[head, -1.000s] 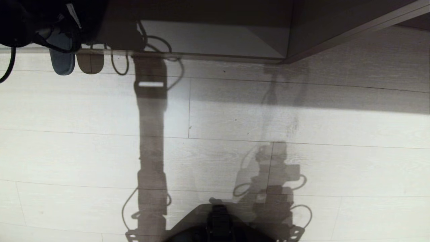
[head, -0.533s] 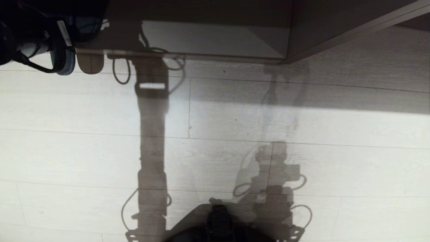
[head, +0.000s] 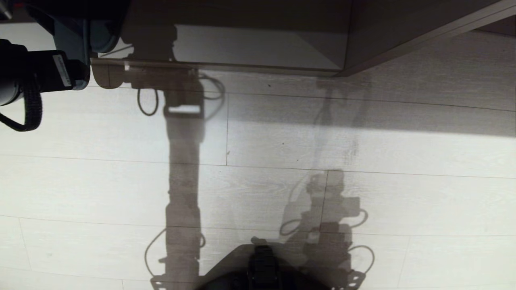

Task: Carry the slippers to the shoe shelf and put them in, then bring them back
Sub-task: Pick up the slippers in the shoe cabinet

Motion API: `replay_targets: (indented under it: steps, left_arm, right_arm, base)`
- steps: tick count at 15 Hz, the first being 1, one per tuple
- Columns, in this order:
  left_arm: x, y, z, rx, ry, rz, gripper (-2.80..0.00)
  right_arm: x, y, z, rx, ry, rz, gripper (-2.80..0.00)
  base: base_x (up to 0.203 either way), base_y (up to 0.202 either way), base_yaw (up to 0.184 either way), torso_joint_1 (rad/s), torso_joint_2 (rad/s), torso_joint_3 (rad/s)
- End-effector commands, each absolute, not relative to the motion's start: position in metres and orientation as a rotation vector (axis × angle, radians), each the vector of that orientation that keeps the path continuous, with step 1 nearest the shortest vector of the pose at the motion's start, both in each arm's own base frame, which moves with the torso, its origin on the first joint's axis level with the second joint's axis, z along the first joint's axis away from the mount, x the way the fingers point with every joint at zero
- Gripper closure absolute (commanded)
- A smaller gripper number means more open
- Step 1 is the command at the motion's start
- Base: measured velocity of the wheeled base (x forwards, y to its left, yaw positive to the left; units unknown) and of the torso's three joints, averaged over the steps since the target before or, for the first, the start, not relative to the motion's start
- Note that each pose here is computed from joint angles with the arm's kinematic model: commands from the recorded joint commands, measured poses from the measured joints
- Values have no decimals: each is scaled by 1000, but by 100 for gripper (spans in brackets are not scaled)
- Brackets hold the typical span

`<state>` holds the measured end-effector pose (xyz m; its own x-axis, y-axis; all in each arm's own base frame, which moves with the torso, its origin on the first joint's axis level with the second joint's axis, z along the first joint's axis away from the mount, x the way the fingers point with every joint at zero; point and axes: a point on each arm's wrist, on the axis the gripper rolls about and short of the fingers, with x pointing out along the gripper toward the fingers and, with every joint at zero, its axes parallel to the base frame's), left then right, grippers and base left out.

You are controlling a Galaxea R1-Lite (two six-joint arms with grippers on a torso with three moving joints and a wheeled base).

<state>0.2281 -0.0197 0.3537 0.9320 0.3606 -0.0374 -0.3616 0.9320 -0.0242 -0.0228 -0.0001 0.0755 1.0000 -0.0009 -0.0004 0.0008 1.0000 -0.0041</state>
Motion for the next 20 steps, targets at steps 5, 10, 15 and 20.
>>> replay_targets:
  steps: [5,10,15,20]
  left_arm:
    - [168,-16,358,-52,8,284,-280]
    - [135,-19,332,-4,150,231,-280]
    - [93,-13,300,16,176,199,-280]
    - [59,-7,281,15,146,152,0]
  right_arm:
    - [-23,0,76,-5,1,0,0]
    - [-23,0,75,-5,0,0,0]
    - [-23,0,75,-5,0,-1,0]
    - [-23,0,76,-5,1,0,0]
  base:
    - [0,0,0,0,0,0]
    - [0,0,0,0,0,0]
    - [0,0,0,0,0,0]
    - [0,0,0,0,0,0]
